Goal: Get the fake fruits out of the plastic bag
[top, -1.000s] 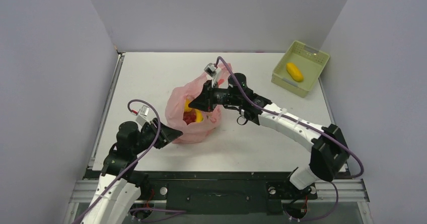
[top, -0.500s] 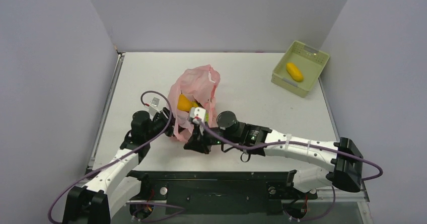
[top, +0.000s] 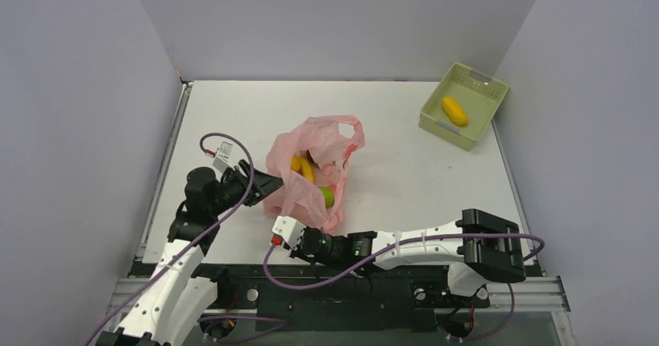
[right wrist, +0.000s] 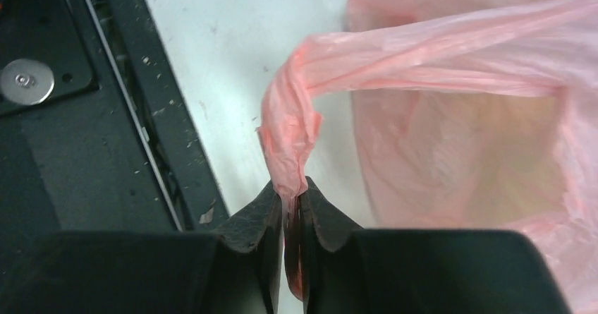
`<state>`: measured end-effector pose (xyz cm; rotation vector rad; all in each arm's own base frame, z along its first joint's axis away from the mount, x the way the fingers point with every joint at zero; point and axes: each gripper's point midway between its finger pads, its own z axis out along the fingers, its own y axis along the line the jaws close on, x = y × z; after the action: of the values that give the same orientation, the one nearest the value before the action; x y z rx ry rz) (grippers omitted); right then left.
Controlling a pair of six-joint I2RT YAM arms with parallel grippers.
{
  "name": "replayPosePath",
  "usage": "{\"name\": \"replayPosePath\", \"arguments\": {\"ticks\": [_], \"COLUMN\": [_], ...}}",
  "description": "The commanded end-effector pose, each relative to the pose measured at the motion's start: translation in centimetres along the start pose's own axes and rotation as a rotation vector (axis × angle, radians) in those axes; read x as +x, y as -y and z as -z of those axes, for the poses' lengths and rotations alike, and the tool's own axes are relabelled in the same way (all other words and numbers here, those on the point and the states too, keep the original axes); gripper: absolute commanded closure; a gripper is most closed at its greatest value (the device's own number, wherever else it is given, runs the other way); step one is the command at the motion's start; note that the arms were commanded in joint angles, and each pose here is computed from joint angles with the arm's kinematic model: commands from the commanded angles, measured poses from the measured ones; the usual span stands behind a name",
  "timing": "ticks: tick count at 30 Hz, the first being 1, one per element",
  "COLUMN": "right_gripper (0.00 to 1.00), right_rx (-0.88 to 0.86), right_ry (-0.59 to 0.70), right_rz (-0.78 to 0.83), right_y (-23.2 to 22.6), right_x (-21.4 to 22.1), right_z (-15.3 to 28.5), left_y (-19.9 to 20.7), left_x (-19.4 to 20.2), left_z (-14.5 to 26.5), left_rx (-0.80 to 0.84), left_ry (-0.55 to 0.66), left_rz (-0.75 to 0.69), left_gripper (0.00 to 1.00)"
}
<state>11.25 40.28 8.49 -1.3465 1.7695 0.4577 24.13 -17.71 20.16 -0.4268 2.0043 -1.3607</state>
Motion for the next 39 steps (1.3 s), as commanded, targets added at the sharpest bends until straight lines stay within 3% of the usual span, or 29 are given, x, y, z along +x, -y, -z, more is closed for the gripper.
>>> {"name": "replayPosePath", "arguments": {"ticks": [1,3,6,8,12,20,28,32,33,37,39], "right_gripper": [0.87,0.74,0.47,0.39,0.31,0.27,0.28,0.38,0.45,0.59,0.60], "right_rx": [0.102,0.094,0.072,0.055,-0.001,-0.065,-0.027,0.025,0.005,-0.015,-0.016], "right_ry": [0.158,0.178,0.198,0.216,0.259,0.406,0.471,0.475,0.490,0.403,0.376], "right_rz": [-0.065,-0.109,-0.183,-0.224,-0.286,-0.410,-0.601,-0.658,-0.658,-0.676,-0.672], "right_y": [2.6,2.6,2.3,2.2,1.9,3.9,9.2,12.1,12.1,11.8,11.7], "right_x": [-4.6,-5.0,-4.8,-4.7,-5.2,-8.0,-8.1,-8.1,-8.6,-7.1,-6.4], "right_z": [2.4,3.2,4.2,5.1,7.0,12.0,13.5,12.4,12.1,7.5,5.8], "left_y": [-2.3,-2.2,0.1,2.2,5.5,4.8,3.6,1.1,0.1,-2.9,-3.5], "left_x": [0.5,1.3,1.6,0.7,0.1,3.0,0.8,1.4,1.8,3.6,4.0], "left_z": [4.2,5.8,7.9,8.9,8.4,2.3,1.8,1.8,1.8,1.4,1.3], "left_rx": [-0.229,-0.284,-0.289,-0.264,-0.137,-0.210,-0.345,-0.431,-0.454,-0.514,-0.527], "left_ry": [-0.015,-0.059,-0.088,-0.050,-0.040,-0.134,-0.021,-0.054,-0.077,-0.154,-0.174], "left_rz": [-0.147,-0.171,-0.224,-0.287,-0.335,-0.414,-0.435,-0.440,-0.439,-0.416,-0.410], "left_gripper": [0.58,0.59,0.58,0.54,0.50,0.45,0.50,0.56,0.57,0.69,0.75]}}
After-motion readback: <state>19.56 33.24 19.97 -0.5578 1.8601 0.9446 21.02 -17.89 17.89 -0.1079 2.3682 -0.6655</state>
